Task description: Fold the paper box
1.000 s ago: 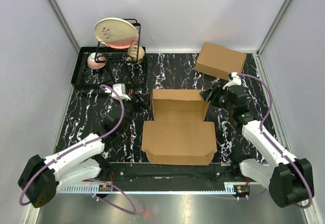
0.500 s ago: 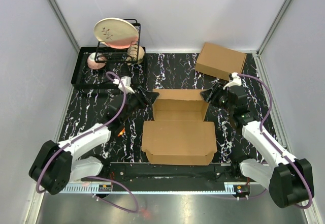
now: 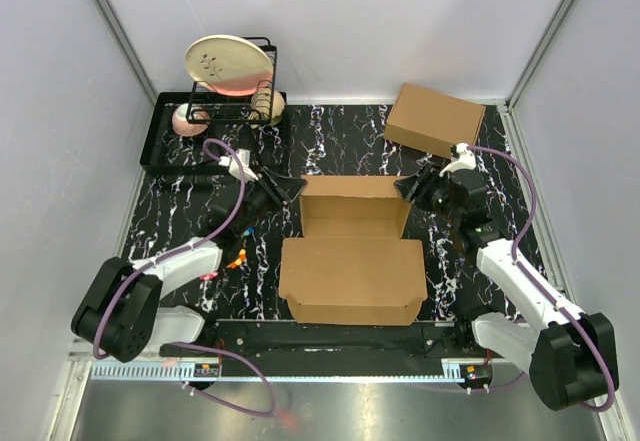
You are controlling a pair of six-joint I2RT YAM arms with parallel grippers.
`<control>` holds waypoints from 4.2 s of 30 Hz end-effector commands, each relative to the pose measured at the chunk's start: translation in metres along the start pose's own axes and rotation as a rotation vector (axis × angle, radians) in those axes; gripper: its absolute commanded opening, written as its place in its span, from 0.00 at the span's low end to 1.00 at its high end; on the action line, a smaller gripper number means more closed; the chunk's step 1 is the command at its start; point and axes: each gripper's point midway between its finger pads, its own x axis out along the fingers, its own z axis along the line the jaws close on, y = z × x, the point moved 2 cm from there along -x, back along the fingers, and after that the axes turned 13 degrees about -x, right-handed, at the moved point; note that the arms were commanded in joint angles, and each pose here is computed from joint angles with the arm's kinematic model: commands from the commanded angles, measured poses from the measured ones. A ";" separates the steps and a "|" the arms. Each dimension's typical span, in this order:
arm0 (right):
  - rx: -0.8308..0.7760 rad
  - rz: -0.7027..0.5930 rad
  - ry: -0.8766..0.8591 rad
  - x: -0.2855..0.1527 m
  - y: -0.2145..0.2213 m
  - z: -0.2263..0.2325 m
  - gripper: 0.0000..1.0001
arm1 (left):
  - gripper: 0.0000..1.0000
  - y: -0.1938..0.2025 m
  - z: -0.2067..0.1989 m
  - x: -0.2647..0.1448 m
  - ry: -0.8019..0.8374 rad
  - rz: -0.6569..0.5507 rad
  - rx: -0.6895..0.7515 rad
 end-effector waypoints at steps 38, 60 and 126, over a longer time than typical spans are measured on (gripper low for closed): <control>-0.065 -0.025 0.107 -0.029 -0.046 0.002 0.96 | 0.64 -0.033 -0.055 -0.023 0.088 -0.082 0.100; -0.348 -0.059 0.137 -0.056 -0.095 0.048 0.89 | 0.70 0.029 0.017 -0.099 -0.240 -0.209 0.309; -1.877 -0.031 0.232 0.029 0.006 0.150 0.68 | 0.70 0.012 0.066 -0.132 -0.354 -0.467 0.297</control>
